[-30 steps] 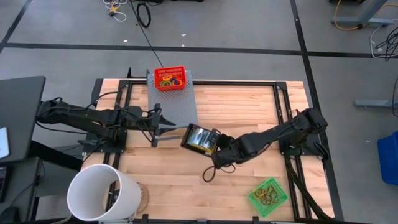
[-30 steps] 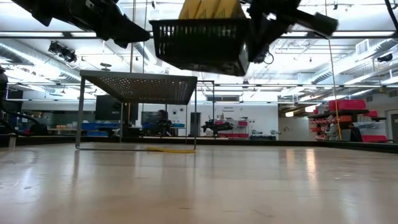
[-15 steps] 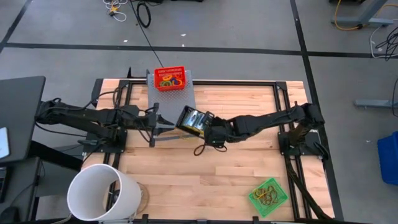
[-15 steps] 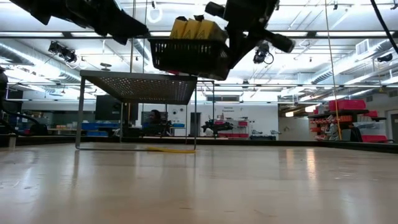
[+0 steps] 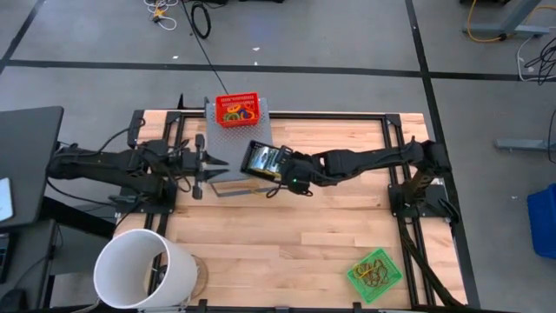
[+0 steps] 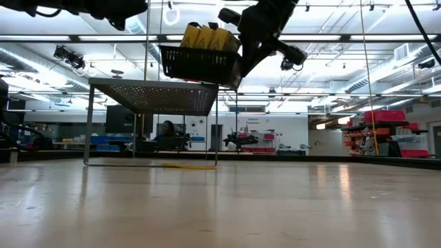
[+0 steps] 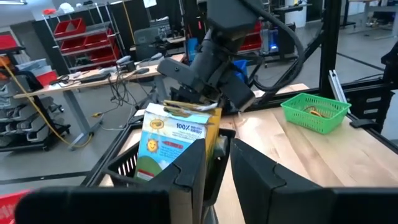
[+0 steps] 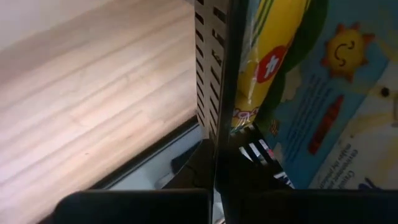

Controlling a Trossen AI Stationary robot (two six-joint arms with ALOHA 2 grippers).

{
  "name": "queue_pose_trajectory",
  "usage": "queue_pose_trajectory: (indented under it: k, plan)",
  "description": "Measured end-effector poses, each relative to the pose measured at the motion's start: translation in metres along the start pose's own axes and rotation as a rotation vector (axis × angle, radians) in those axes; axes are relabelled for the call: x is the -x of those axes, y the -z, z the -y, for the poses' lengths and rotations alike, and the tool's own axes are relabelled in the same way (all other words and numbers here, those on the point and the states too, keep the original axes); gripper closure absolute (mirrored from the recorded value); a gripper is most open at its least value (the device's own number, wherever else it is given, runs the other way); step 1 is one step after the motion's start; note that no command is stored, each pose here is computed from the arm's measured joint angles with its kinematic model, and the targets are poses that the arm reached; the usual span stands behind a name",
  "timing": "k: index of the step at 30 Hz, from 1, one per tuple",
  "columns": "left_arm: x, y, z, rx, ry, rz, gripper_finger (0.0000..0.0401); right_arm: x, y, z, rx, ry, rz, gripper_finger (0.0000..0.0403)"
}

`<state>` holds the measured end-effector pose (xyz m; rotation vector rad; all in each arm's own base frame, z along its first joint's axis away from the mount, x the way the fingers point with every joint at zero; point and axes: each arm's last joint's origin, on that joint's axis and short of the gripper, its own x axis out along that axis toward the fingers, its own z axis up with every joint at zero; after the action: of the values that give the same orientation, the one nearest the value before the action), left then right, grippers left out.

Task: Pick & Place Office Desk Supplies
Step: Put the black basket with the crayon boxes on the shelf

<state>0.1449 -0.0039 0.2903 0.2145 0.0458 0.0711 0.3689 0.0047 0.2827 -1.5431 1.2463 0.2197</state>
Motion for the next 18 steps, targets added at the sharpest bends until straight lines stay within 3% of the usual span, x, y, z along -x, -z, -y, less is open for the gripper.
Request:
queue_pose_trajectory:
  k: [9,18]
  plan:
    - [0.013,0.001,-0.002,0.015,-0.018,-0.021,0.0318,-0.013,0.015,0.015,0.041,0.076,0.063,0.0397]
    - [0.013,0.004,-0.002,0.016,-0.021,-0.048,0.0318,-0.020,0.023,0.017,0.063,0.068,0.092,0.0397]
